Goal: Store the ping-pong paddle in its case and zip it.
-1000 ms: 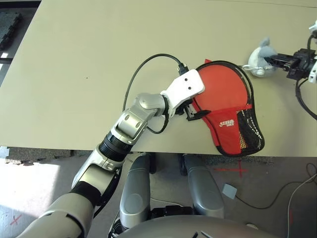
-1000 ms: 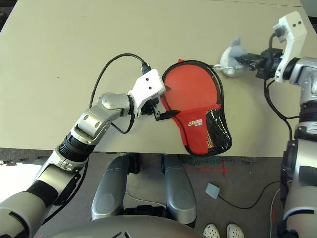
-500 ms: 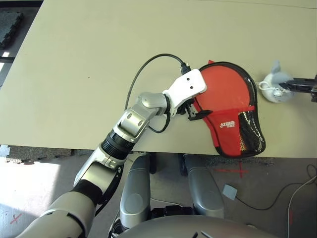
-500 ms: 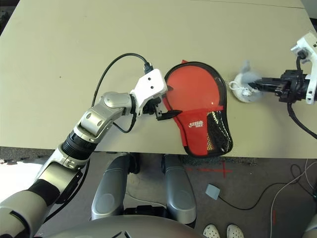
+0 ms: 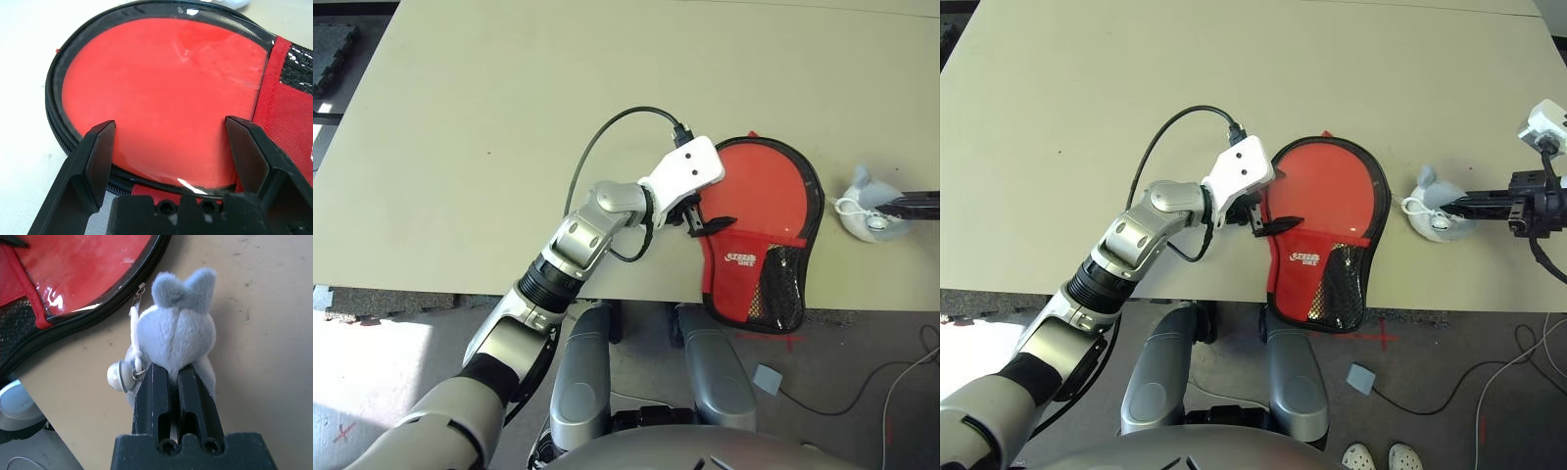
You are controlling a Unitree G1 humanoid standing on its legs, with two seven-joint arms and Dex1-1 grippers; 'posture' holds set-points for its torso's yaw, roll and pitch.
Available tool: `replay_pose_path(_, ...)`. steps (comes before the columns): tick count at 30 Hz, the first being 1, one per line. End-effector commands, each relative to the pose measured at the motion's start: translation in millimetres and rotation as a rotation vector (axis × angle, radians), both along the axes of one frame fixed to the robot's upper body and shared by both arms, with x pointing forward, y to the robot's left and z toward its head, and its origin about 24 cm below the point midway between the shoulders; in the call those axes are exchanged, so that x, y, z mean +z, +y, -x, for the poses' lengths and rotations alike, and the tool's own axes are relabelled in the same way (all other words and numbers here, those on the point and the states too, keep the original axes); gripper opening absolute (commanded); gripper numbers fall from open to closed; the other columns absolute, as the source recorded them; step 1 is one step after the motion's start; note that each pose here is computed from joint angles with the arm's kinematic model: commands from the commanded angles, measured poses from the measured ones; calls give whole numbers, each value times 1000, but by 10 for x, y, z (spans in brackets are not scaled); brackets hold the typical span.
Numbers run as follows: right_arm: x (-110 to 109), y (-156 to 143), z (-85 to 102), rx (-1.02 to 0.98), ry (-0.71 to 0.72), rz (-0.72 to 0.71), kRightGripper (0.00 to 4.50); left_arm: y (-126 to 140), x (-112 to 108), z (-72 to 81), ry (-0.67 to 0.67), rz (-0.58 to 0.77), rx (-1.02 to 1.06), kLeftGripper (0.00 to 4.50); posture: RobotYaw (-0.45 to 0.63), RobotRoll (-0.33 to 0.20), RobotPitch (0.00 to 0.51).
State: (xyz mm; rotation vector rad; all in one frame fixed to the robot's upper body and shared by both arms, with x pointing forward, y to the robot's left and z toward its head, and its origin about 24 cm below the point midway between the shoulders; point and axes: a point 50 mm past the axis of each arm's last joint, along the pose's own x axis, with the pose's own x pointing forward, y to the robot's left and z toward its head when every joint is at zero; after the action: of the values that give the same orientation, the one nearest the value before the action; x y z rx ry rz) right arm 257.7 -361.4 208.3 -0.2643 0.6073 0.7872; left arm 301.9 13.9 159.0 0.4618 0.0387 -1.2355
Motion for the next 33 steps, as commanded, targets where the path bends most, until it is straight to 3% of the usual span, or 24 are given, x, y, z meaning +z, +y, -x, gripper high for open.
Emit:
replay_pose_path(1,-114,-1,-21,-19,36,8,10,-75,87,53,-57,-24,-59,4500,-172,0,377)
replay_pose_path(6,-137,31,-42,-11,37,0,10,-137,146,81,-87,-37,-98,4500,-172,0,377)
replay_pose_path(17,-56,55,-20,7,42,4,10,-173,-264,62,76,-213,-126,4500,-190,0,373)
replay_pose_path(27,-19,103,257,123,190,1,10,-163,-407,10,135,-278,-99,4500,-222,0,376)
replay_pose_path(33,-115,256,417,208,307,-23,10,-158,-413,-32,141,-281,-86,4500,-229,0,379)
